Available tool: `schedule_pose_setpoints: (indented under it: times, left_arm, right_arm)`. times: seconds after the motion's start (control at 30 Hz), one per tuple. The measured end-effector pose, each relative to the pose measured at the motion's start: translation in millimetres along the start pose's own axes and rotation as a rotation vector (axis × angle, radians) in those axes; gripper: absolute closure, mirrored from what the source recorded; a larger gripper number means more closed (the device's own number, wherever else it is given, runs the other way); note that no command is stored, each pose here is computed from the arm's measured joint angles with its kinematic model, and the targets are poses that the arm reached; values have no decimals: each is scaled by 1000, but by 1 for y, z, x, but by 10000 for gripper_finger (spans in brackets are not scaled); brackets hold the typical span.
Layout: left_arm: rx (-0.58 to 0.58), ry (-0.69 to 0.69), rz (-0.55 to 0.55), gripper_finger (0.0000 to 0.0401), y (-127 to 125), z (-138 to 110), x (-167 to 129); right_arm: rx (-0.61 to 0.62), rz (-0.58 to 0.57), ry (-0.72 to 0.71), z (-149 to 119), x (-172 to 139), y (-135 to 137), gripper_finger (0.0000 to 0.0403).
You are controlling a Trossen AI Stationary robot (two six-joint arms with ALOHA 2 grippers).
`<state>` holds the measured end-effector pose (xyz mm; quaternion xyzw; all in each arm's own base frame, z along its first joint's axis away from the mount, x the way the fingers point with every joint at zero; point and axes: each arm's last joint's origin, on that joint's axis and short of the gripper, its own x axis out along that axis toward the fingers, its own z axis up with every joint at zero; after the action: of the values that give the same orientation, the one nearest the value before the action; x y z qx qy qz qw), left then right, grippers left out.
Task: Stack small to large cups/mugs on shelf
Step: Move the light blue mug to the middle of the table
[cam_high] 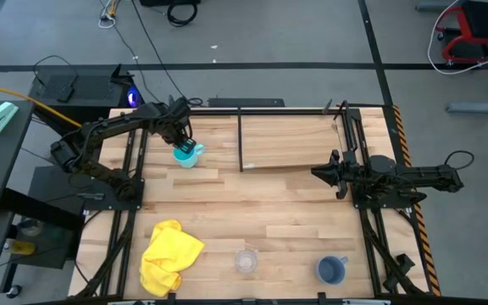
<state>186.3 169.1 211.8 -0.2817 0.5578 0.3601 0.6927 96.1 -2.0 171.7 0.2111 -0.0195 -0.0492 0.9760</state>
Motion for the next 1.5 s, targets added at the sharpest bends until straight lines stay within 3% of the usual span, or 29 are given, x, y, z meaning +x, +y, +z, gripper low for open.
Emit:
schedule_pose_setpoints:
  times: [0.13, 0.47, 0.67, 0.93, 1.27, 1.5]
  left_arm:
    - [25, -19, -6, 389, 0, 2, -1]
    - [169, -39, -20, 390, -12, 0, -3]
    - [269, -11, -66, 390, -32, -3, -18]
    - [430, -65, -130, 390, -82, -8, -60]
    - [641, -239, -315, 390, -158, -38, -132]
    - [850, -290, -413, 390, -221, -62, -146]
  right_arm:
    - [3, 0, -1, 0, 0, 0, 341]
    - [7, 12, -31, 3, 0, 1, 341]
    - [9, 20, -48, 5, 0, 2, 341]
    - [15, 24, -55, 5, 0, 2, 341]
    - [185, 30, -50, 5, 0, 2, 341]
    - [278, 53, -34, 5, 0, 3, 341]
